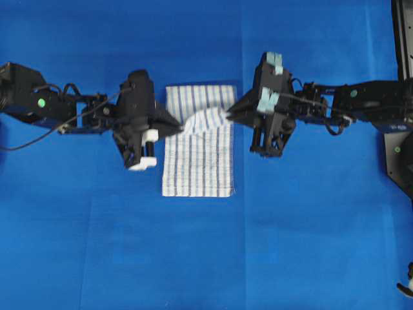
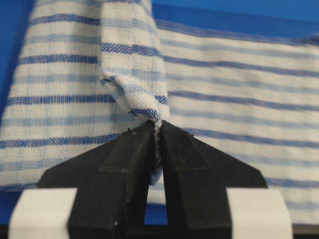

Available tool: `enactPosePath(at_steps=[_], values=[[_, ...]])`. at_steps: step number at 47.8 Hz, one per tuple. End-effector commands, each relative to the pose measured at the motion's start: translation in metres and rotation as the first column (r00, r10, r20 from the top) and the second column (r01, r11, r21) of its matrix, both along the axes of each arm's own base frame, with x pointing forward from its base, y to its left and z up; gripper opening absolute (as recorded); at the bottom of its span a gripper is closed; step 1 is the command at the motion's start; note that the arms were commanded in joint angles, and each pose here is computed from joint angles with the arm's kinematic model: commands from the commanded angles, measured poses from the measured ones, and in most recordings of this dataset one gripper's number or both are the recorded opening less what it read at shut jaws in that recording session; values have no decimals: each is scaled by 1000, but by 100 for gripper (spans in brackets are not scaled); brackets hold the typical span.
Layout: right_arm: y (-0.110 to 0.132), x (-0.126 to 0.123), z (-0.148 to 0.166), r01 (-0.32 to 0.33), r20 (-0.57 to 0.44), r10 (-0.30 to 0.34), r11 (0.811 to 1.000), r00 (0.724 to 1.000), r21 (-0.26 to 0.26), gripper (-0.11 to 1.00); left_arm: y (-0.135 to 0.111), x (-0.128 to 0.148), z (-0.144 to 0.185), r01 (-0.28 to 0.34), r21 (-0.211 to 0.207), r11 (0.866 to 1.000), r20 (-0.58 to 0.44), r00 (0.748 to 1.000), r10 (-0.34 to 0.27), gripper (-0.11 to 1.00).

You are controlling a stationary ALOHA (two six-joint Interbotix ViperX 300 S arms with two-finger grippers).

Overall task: Fold the blue towel.
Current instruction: 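Fold the top end down toward the bottom end of the strip, then open both grippers and pull them away from the folded towel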

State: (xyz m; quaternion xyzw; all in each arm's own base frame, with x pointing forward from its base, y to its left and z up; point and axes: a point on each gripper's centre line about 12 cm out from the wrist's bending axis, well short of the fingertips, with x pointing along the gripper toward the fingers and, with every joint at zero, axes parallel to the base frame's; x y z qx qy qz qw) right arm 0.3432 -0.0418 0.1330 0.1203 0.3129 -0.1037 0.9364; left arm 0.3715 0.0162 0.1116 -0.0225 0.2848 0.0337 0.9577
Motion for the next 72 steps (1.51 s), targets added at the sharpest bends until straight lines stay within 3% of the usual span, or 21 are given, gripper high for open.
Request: enactPosePath(at_steps=[1, 23, 72], values=[[11, 4, 12, -16, 43, 16, 1000, 999, 10, 13, -13, 3, 14, 32, -1, 999, 48, 998, -32, 4], [48, 4, 8, -89, 30, 87, 995, 996, 47, 13, -48, 1, 13, 123, -3, 992, 43, 992, -123, 4], [74, 12, 2, -139, 16, 138, 988, 990, 72, 14, -63, -3, 10, 165, -3, 986, 34, 986, -165, 4]])
